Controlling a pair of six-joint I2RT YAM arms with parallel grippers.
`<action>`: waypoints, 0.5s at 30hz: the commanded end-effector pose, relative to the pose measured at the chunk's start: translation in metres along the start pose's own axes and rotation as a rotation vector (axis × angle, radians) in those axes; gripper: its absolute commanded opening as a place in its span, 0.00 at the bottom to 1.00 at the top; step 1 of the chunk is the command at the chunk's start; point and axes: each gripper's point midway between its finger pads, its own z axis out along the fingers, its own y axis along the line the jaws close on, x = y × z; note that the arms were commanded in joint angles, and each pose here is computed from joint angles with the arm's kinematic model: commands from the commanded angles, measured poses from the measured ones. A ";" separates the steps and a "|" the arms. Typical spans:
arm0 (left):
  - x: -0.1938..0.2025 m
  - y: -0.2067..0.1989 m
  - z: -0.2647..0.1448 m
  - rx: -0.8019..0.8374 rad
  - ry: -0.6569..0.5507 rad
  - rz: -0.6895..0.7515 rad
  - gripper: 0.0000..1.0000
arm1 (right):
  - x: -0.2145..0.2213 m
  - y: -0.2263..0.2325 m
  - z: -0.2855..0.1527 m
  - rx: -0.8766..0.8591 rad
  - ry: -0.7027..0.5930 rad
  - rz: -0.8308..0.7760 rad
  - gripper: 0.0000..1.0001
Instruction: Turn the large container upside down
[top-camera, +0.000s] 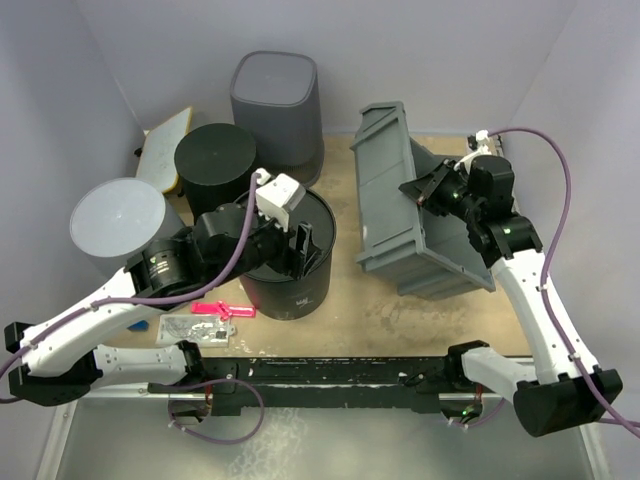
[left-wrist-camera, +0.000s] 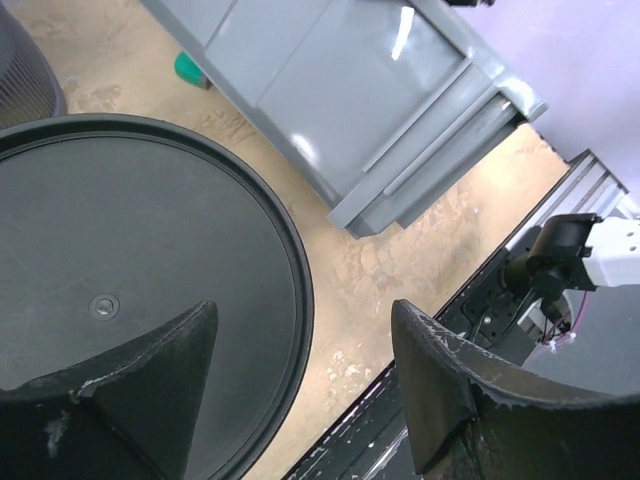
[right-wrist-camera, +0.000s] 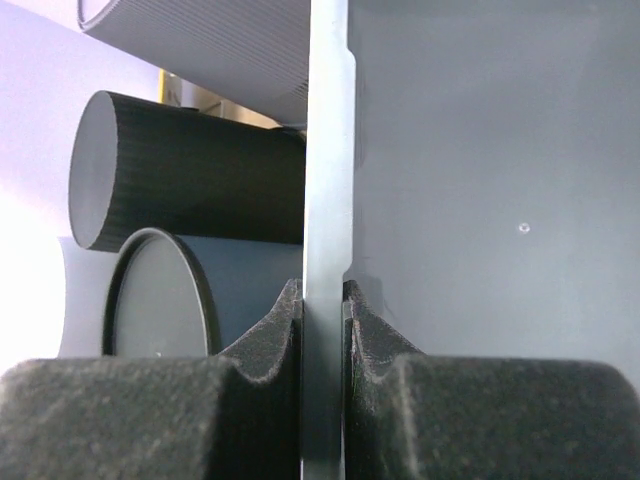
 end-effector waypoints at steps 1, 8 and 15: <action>-0.025 -0.002 -0.010 0.015 -0.102 -0.053 0.67 | -0.044 0.071 -0.012 -0.323 -0.166 0.021 0.00; -0.024 -0.002 -0.014 0.023 -0.112 -0.062 0.67 | -0.052 0.097 -0.011 -0.456 -0.166 0.056 0.00; -0.022 -0.003 -0.012 0.026 -0.103 -0.056 0.67 | -0.061 0.111 -0.009 -0.546 -0.174 0.139 0.00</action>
